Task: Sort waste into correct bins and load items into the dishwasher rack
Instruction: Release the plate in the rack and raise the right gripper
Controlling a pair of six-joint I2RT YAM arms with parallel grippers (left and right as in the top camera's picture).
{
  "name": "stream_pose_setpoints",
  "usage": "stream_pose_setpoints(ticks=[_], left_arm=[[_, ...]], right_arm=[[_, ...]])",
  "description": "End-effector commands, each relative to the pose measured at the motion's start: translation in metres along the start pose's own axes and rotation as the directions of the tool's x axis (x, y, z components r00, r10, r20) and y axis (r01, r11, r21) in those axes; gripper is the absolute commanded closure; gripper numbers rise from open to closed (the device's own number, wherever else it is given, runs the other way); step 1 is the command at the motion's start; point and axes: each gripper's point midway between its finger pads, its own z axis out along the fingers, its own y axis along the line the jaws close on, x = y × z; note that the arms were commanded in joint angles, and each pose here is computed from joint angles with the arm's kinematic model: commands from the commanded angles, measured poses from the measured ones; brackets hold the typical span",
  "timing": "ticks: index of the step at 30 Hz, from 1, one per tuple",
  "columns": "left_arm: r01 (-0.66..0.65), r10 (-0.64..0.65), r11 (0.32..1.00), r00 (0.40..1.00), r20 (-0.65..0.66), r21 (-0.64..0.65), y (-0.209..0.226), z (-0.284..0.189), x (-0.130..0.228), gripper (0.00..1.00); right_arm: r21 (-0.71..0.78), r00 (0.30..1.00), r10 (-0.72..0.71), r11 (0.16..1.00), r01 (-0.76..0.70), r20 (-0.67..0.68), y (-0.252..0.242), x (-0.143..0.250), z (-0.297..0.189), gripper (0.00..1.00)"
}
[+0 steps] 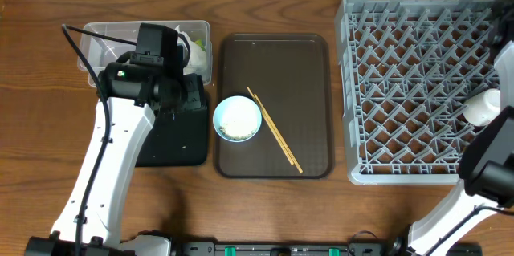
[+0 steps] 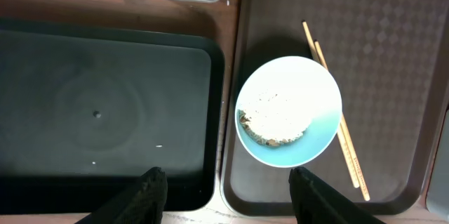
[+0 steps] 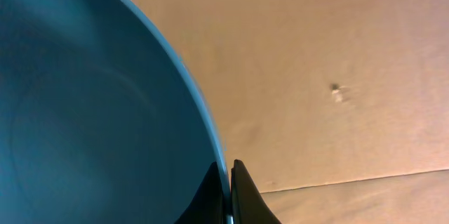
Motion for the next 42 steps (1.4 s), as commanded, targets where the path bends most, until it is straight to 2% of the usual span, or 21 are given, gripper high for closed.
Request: stream_pose_setpoints(ticks=[1,6,10,13,15,25,30,35,38,42], left_arm=[[-0.01,0.01,1.0,1.0,-0.004,-0.013,0.004,0.003,0.0,0.41],[-0.011,0.011,1.0,1.0,0.002,-0.011,0.003,0.003,-0.002,0.41],[-0.011,0.011,1.0,1.0,0.002,-0.011,0.003,0.003,-0.002,0.4],[-0.011,0.011,1.0,1.0,0.002,-0.011,0.003,0.003,-0.002,0.41],[-0.011,0.011,1.0,1.0,0.002,-0.011,0.003,0.003,-0.002,0.4],[-0.011,0.011,1.0,1.0,0.002,-0.011,0.003,0.003,-0.002,0.4],[-0.011,0.011,1.0,1.0,0.002,-0.011,0.003,0.003,-0.002,0.4],[-0.011,0.011,1.0,1.0,0.002,-0.011,0.003,0.003,-0.002,0.4],[-0.011,0.011,1.0,1.0,0.002,-0.011,0.003,0.003,-0.002,0.4],[-0.011,0.011,1.0,1.0,0.002,-0.011,0.003,0.003,-0.002,0.4]], right_arm=[[0.009,0.998,0.028,1.0,-0.028,-0.047,0.007,0.009,0.005,0.99],[-0.027,0.995,0.081,0.996,-0.083,-0.062,0.021,0.01,0.0,0.99],[-0.064,0.996,0.057,0.996,-0.061,-0.063,0.035,0.006,-0.009,0.98],[-0.092,0.997,0.044,0.994,-0.05,-0.068,0.044,0.005,-0.015,0.81],[-0.11,0.995,0.066,0.991,-0.074,-0.072,0.052,0.003,-0.02,0.73],[-0.172,0.995,0.068,0.982,-0.081,-0.079,0.075,-0.003,-0.04,0.57],[-0.155,0.994,0.07,0.984,-0.082,-0.085,0.069,-0.004,-0.045,0.37],[-0.207,0.976,0.22,0.954,-0.216,-0.005,0.039,-0.027,-0.066,0.21],[-0.305,0.961,0.265,0.924,-0.231,0.076,0.025,-0.047,-0.09,0.19],[-0.433,0.929,0.355,0.858,-0.277,0.109,0.016,-0.062,-0.13,0.16]])
